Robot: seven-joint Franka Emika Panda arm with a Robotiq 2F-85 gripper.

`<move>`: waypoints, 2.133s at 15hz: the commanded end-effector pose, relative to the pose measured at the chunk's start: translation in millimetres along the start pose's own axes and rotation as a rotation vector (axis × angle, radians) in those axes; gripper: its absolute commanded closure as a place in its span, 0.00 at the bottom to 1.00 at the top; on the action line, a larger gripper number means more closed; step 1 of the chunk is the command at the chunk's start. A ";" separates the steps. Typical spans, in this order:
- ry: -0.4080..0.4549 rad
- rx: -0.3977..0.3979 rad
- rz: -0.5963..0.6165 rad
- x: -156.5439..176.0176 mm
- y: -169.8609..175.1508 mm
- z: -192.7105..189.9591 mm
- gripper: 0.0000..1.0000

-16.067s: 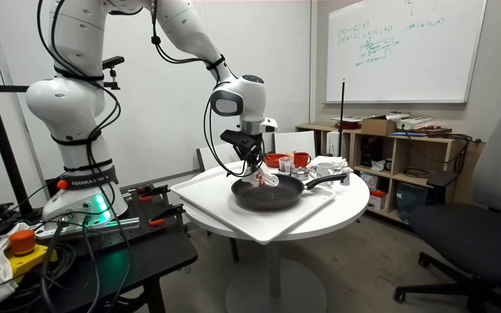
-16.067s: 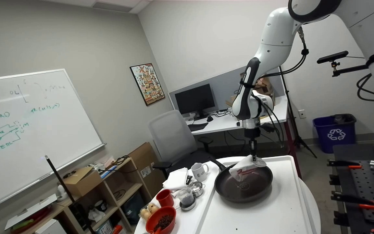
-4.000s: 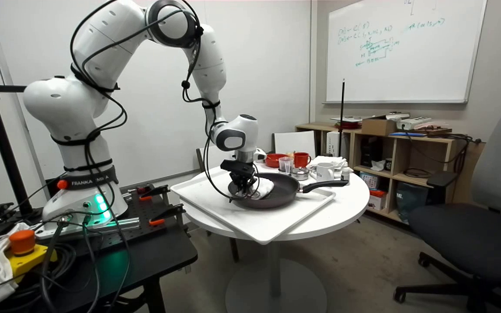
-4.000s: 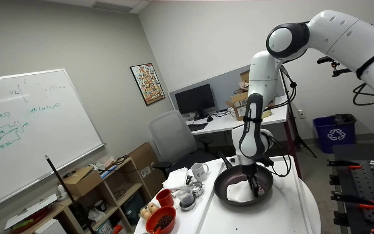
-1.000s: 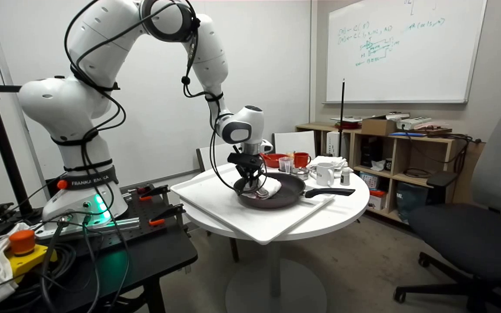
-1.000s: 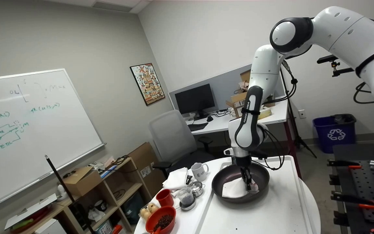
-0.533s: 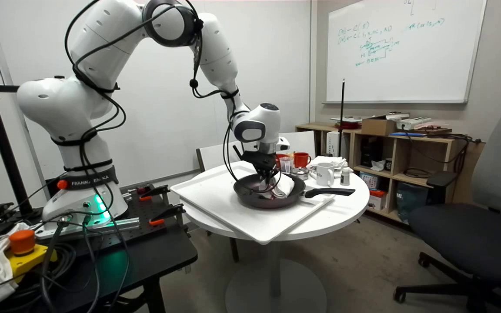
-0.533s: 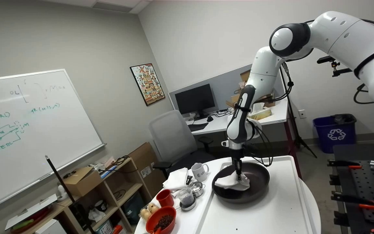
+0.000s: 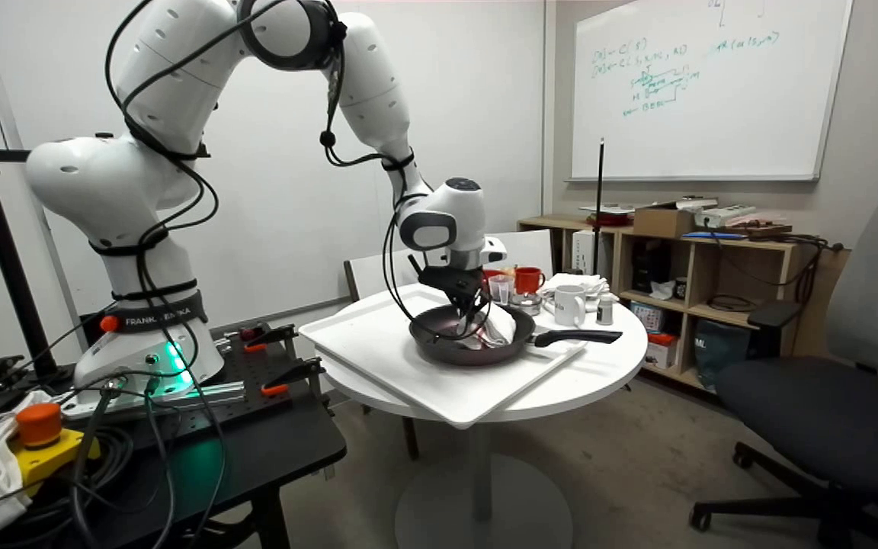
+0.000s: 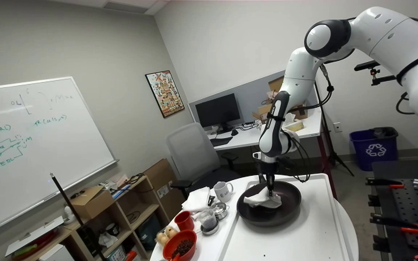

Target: Pick up the napkin from the table and wipe the pan

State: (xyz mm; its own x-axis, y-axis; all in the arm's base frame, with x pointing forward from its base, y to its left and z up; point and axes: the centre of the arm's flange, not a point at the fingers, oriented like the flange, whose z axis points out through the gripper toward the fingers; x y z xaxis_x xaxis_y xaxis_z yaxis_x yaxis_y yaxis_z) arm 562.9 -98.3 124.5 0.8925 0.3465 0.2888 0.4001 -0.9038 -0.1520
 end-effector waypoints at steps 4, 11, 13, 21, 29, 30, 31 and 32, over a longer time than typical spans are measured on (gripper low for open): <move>0.157 -0.101 -0.180 -19.8 -93.4 -65.1 0.97; 0.220 -0.073 -0.369 -11.9 -190.2 -77.1 0.97; 0.196 -0.056 -0.407 -8.3 -212.1 -71.8 0.97; 0.017 -0.110 -0.472 3.6 -271.0 -19.7 0.97; -0.170 -0.179 -0.458 18.1 -261.9 21.6 0.97; -0.186 -0.174 -0.455 19.9 -262.6 29.7 0.97; -0.203 -0.167 -0.452 21.0 -265.6 39.1 0.97; -0.216 -0.163 -0.457 21.0 -269.0 48.5 0.97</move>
State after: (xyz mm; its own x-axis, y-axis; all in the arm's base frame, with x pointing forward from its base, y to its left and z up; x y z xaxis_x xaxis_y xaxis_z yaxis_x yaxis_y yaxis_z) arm 466.9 142.2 158.1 0.6564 0.7432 0.1293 0.7352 -0.6687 0.1109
